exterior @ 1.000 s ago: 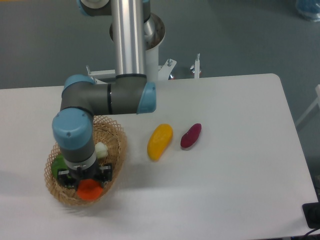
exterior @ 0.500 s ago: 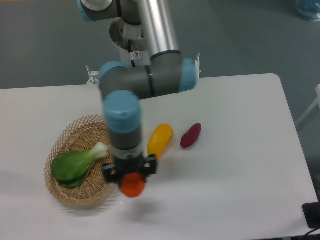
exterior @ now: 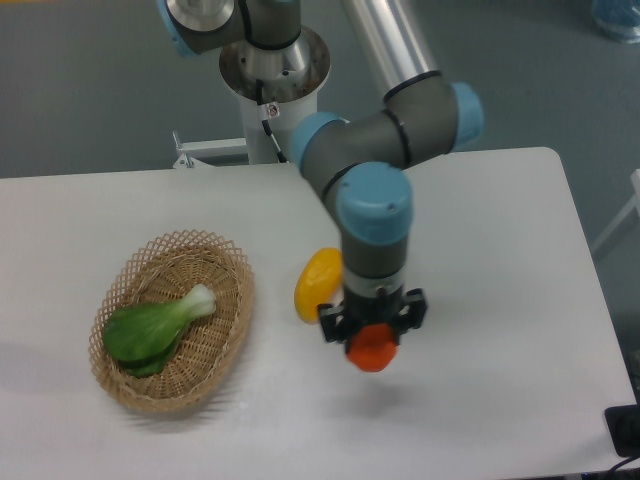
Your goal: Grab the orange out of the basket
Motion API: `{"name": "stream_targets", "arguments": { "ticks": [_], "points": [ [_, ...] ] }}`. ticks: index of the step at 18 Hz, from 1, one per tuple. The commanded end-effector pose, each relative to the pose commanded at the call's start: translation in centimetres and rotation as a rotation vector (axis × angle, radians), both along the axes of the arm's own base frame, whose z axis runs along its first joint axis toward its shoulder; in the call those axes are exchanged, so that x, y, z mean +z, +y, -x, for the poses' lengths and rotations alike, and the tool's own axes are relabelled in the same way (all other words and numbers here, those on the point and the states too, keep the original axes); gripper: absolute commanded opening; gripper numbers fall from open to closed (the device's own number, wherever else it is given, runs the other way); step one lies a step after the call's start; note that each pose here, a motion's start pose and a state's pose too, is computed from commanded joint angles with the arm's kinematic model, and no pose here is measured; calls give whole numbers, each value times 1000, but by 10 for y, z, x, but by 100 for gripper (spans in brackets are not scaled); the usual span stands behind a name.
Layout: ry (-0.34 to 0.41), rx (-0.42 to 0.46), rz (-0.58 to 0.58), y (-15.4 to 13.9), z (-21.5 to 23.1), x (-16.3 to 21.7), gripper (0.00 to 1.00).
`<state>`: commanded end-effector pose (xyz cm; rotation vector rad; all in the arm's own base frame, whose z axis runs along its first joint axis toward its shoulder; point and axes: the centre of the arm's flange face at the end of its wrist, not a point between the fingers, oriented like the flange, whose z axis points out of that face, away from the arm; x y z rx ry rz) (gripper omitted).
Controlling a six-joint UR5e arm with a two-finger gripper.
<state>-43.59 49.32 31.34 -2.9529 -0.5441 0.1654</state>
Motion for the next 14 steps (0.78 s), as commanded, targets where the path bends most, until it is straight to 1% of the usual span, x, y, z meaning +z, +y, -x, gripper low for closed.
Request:
{"name": "stream_targets", "arguments": {
  "ticks": [5, 9, 11, 14],
  "points": [
    [13, -129, 28, -25, 21, -2, 65],
    [31, -212, 37, -28, 22, 4, 65],
    [40, -275, 50, -29, 23, 4, 67],
    [54, -293, 74, -32, 25, 5, 67]
  ]
}}
